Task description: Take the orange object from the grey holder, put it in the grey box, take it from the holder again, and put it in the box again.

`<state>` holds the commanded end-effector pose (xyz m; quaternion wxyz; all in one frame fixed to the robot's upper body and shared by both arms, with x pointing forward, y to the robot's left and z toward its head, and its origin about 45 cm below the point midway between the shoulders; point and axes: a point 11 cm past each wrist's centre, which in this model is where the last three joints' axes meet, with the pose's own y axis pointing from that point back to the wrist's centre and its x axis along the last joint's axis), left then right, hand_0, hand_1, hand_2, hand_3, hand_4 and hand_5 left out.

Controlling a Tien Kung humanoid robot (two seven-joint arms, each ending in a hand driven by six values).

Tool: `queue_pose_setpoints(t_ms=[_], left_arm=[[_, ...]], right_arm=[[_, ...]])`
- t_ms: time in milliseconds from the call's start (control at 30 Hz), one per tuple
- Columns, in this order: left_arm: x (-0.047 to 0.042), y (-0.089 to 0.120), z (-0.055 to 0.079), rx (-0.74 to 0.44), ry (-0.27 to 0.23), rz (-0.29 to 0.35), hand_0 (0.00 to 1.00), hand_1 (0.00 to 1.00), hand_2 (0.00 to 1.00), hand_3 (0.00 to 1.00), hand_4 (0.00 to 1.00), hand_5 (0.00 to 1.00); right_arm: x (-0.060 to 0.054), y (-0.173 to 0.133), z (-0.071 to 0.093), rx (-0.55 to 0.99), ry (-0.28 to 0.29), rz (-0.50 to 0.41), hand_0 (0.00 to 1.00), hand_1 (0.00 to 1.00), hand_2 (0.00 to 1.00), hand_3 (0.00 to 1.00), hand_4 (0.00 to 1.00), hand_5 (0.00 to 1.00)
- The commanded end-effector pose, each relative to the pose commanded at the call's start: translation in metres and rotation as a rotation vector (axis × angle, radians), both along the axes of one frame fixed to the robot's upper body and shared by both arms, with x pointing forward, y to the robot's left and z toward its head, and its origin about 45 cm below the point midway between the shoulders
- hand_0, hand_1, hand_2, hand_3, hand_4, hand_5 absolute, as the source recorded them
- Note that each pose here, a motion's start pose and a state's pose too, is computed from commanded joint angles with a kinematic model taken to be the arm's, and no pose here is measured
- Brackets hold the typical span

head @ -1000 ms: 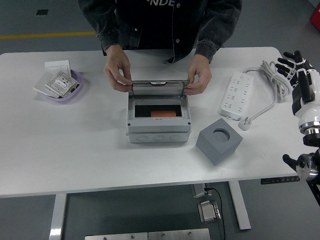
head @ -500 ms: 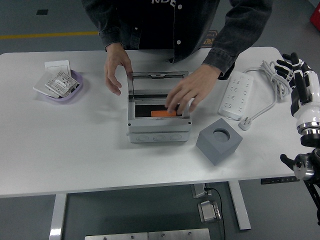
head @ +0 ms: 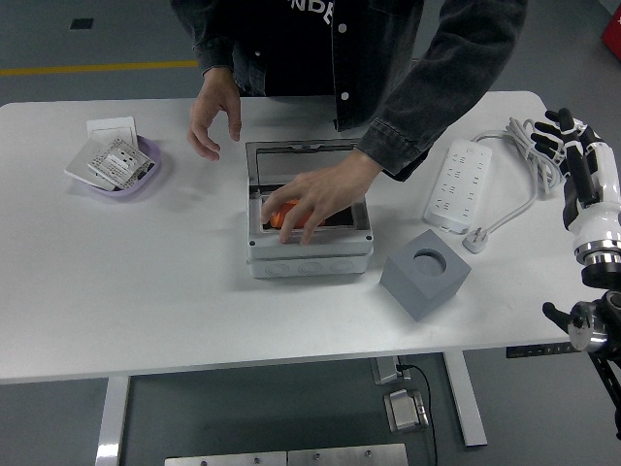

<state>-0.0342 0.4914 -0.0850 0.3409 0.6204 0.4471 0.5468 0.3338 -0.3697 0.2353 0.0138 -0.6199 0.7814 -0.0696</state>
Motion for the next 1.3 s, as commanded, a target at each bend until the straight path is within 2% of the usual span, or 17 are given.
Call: queue_pose_setpoints(t_ms=[67,100,567,867,1067,1267,1300], left_arm=[[0.0003,0.0,0.0,0.0,-0.001,0.001,0.65,0.687,0.6,0.601,0.589,0.16],[0.0004,0.0,0.0,0.0,-0.002,0.002,0.65,0.688,0.6,0.601,0.59,0.162],[0.0078,0.001,0.0,0.002,-0.011,-0.005,0.651,0.687,0.6,0.601,0.59,0.162],[0.0078,0.002,0.001,0.003,-0.015,-0.004,0.65,0.688,0.6,0.601,0.589,0.161],[0.0061,0.001,0.0,0.001,-0.009,-0.002,0.65,0.688,0.6,0.602,0.591,0.162],[0.0058,0.0,0.0,0.0,-0.008,-0.003,0.651,0.688,0.6,0.601,0.59,0.161],[0.0059,-0.001,0.0,0.0,-0.008,-0.003,0.65,0.688,0.6,0.601,0.59,0.16]], right_arm=[[0.0,0.0,0.0,-0.001,0.001,0.002,0.775,0.687,0.688,0.677,0.889,0.757],[0.0,0.001,0.0,-0.002,0.001,0.002,0.775,0.688,0.696,0.703,0.898,0.724],[0.003,0.004,-0.001,-0.005,-0.001,0.008,0.775,0.688,0.699,0.698,0.893,0.739],[0.003,0.004,0.0,-0.006,-0.003,0.004,0.774,0.687,0.701,0.727,0.895,0.745],[-0.001,0.001,-0.004,-0.023,-0.013,-0.011,0.773,0.683,0.702,0.733,0.901,0.727],[-0.008,0.009,-0.011,-0.142,-0.019,0.003,0.772,0.684,0.7,0.732,0.902,0.724],[-0.01,0.011,-0.012,-0.166,-0.022,0.006,0.757,0.669,0.62,0.698,0.884,0.628]])
